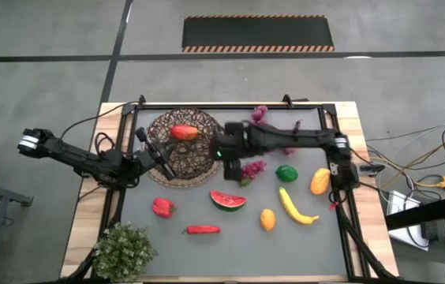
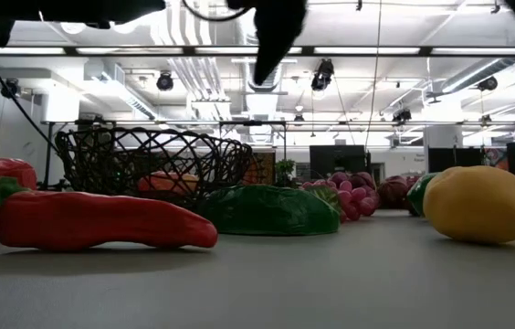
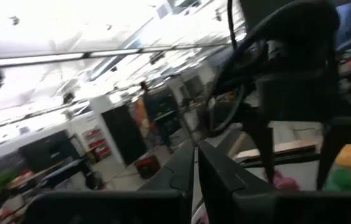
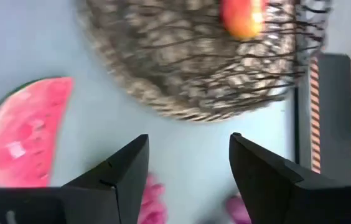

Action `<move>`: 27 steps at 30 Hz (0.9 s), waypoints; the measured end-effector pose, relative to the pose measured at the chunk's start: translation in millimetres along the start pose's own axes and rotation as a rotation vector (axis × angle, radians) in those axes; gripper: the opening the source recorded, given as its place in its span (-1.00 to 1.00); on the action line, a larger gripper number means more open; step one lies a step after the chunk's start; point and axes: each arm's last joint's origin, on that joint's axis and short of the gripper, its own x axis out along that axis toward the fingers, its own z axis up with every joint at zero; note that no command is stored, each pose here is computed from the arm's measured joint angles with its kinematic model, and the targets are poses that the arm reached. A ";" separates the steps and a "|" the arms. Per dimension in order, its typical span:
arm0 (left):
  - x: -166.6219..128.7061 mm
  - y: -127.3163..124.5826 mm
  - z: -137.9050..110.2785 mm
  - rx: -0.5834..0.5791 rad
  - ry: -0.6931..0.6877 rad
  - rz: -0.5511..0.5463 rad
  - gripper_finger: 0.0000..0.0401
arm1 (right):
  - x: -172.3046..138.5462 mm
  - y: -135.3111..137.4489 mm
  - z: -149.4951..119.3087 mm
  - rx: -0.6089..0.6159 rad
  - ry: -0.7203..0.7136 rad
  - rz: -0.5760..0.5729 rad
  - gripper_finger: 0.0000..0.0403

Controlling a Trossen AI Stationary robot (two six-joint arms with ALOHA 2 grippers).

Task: Build produce basket
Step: Put the watermelon into the wire basket

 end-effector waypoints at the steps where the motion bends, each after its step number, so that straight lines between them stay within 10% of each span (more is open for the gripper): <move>1: 0.9 -2.3 -0.7 0.003 -0.007 -0.021 -0.97 | -1.6 7.5 -6.0 -0.008 -0.010 0.008 0.01; 12: 17.6 -24.3 0.0 -0.104 -0.016 -0.139 -0.97 | 4.6 68.5 -83.4 -0.075 -0.368 0.052 0.00; 27: 29.8 -67.2 -29.4 -0.421 0.105 -0.304 -0.97 | 31.9 57.2 -196.0 -0.191 -0.905 0.070 0.00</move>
